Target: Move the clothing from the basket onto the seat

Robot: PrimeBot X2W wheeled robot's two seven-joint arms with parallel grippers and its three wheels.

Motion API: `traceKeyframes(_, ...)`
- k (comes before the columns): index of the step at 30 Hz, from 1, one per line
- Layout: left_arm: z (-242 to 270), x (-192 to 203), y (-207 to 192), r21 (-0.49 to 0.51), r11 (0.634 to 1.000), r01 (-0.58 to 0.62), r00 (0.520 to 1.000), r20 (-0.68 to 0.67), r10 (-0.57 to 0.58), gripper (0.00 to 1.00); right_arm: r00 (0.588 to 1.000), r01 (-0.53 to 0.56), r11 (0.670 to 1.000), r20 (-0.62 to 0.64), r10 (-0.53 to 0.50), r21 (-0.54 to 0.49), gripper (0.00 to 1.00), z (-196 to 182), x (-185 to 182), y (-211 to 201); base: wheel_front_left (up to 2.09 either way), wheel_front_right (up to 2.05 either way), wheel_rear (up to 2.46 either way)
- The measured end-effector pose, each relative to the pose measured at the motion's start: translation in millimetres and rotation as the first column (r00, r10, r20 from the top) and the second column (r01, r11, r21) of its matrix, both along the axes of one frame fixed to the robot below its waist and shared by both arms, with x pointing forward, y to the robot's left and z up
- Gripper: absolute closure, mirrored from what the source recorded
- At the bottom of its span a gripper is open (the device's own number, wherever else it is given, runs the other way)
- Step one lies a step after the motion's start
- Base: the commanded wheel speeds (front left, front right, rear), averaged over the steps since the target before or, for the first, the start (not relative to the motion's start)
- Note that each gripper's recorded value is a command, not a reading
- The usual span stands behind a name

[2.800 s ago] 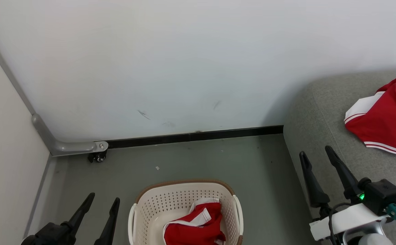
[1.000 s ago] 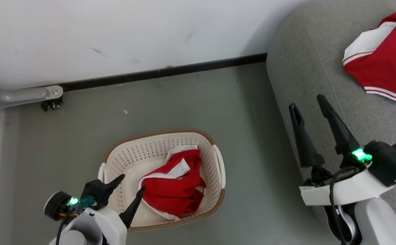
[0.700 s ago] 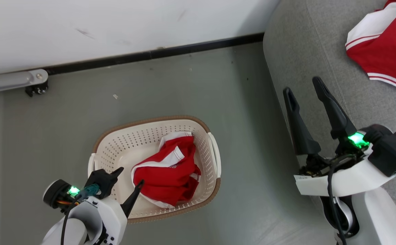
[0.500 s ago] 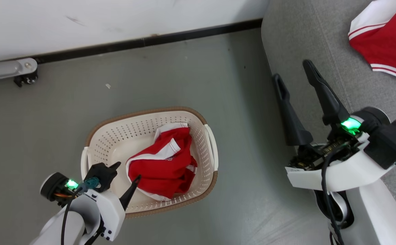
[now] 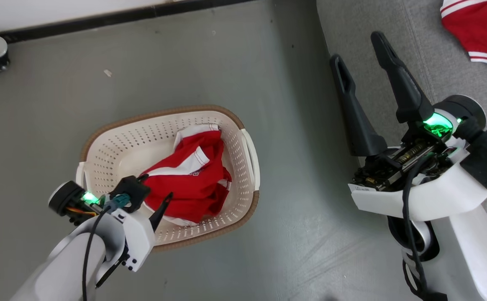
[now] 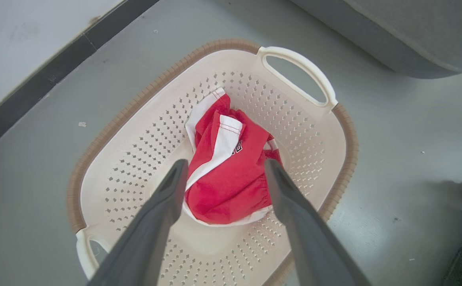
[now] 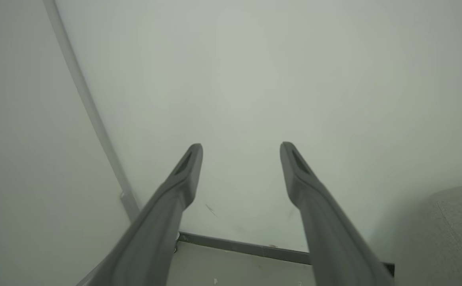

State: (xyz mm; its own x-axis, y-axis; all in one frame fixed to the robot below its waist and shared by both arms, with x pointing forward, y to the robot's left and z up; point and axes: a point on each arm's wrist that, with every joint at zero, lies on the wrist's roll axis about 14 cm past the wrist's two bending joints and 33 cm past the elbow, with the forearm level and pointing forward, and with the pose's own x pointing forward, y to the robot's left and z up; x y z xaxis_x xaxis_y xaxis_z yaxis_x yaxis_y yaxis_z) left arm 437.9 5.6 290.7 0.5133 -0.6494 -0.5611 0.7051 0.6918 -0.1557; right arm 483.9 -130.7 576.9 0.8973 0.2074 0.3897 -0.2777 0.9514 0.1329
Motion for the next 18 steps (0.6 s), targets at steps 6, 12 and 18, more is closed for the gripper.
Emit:
traceKeyframes(6, -14.7, -5.0, -18.4, 0.009, 0.996, 0.092, 0.996, -0.004, -0.092, 0.00, 1.000, 0.005, 1.000, -0.009, -0.005, 0.004, 0.00, -8.4, 10.7, -4.1, 0.00, 0.00, 0.00)
traceKeyframes(12, -27.6, -4.6, -32.4, 0.013, 0.987, 0.159, 0.987, -0.002, -0.159, 0.00, 1.000, 0.001, 1.000, 0.009, -0.002, 0.027, 0.00, -7.7, 21.5, -7.3, 0.00, 0.00, 0.00)
traceKeyframes(18, -42.9, 4.2, -36.0, 0.030, 0.982, 0.188, 0.982, 0.001, -0.188, 0.00, 1.000, -0.014, 0.999, 0.020, 0.013, 0.033, 0.00, -9.9, 31.0, -5.5, 0.00, 0.00, 0.00)
